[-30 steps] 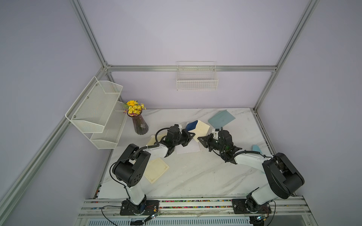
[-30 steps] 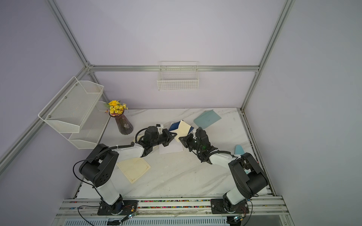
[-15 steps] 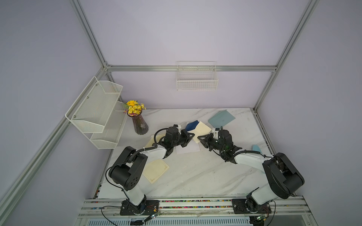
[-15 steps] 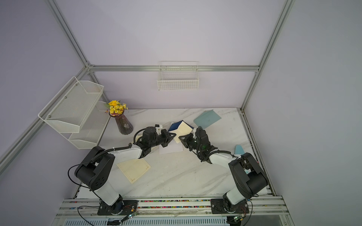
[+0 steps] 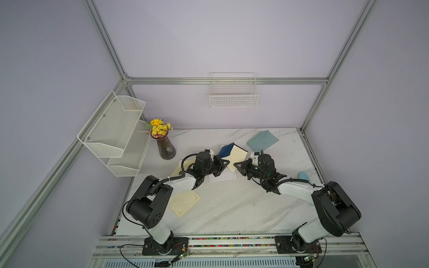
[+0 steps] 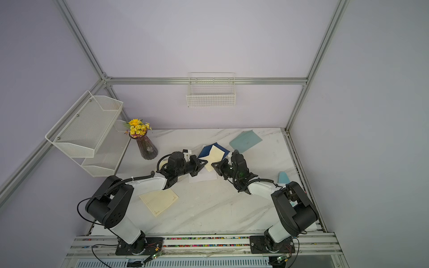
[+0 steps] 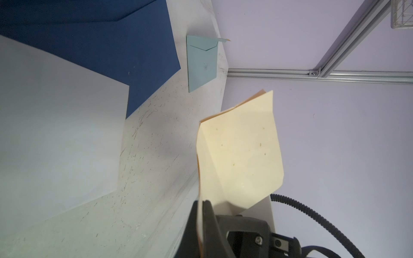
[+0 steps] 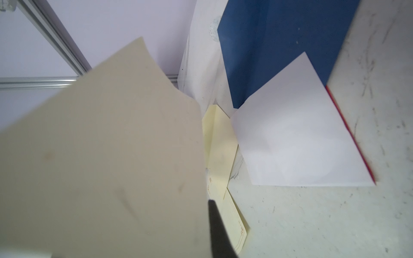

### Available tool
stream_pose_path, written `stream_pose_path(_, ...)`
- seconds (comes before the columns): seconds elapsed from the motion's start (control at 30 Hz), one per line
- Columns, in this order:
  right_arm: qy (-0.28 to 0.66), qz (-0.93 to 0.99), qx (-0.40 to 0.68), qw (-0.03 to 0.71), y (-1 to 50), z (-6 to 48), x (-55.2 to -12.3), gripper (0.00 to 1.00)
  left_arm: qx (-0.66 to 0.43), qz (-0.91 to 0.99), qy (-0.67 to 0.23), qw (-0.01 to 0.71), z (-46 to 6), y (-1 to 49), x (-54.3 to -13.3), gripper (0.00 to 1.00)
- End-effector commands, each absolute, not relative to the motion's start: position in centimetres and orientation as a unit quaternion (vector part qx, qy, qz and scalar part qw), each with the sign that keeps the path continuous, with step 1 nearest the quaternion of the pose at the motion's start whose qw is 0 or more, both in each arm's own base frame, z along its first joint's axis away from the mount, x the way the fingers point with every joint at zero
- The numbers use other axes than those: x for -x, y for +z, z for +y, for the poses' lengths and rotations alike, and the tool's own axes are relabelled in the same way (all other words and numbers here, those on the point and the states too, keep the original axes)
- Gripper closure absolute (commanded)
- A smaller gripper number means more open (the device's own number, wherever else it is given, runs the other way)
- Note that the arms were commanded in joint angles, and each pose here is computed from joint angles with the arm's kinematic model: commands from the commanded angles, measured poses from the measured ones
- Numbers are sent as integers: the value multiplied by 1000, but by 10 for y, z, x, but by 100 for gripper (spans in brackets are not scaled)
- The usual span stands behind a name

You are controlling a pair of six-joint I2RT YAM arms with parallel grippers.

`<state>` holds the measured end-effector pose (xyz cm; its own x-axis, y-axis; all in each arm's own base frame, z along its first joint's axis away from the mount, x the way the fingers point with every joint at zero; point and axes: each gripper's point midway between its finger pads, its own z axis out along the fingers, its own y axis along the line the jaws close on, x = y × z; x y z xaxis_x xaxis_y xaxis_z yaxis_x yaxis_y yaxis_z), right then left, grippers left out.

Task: Fold the letter paper in half and place it into the envelope
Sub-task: Fold the letter paper.

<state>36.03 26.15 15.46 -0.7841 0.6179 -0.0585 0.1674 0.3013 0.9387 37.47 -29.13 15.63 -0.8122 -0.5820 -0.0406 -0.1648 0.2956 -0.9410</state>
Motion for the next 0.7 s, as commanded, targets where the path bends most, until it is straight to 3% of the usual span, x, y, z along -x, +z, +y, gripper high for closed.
stream_pose_path(0.0,535,770,-255,235,172,254,-369,75,219,772,-559,210,-289,179,-370,100)
stream_pose_path(0.13,532,771,-256,240,172,250,-370,78,220,773,-558,208,-287,178,-367,100)
stream_pose_path(0.3,530,772,-254,241,172,248,-371,100,219,773,-558,207,-286,178,-364,100)
stream_pose_path(0.57,527,774,-249,248,176,242,-373,100,222,775,-553,210,-281,178,-358,100)
stream_pose_path(0.67,522,776,-247,251,177,236,-375,78,224,776,-551,211,-278,177,-355,100)
